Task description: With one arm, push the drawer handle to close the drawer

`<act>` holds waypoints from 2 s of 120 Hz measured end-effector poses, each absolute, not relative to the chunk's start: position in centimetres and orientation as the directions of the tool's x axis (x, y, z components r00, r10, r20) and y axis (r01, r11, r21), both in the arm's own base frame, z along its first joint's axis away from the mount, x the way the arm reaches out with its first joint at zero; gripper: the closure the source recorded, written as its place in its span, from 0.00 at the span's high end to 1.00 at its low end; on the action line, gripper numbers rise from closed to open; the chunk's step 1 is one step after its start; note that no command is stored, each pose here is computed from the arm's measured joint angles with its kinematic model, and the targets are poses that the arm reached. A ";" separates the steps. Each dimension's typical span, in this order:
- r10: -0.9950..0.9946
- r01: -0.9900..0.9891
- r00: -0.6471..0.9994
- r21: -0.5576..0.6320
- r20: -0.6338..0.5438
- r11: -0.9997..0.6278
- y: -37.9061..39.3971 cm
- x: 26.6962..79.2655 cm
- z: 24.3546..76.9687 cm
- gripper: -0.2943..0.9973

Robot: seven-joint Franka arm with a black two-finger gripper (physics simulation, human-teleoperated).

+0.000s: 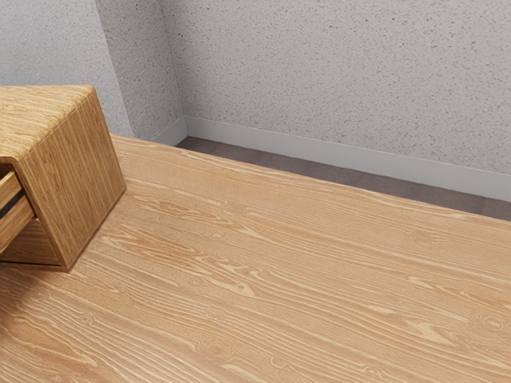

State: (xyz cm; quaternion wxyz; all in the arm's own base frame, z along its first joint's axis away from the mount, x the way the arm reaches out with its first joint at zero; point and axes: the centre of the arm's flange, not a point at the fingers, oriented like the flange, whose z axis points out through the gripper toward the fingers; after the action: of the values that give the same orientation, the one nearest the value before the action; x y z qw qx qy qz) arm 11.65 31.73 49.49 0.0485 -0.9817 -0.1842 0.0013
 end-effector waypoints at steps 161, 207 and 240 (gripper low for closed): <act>0.145 0.156 0.984 -0.116 0.101 -0.981 35.3 19.3 50.1 0.16; 0.128 0.139 0.985 -0.093 0.112 -0.986 38.3 23.0 49.4 0.16; 0.118 0.130 0.986 -0.100 0.121 -0.986 39.3 25.6 49.8 0.16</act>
State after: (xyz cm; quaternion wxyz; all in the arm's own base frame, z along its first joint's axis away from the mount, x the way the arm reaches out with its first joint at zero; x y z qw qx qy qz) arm 25.62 39.29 49.80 0.0541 -0.9949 -0.0623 -0.0574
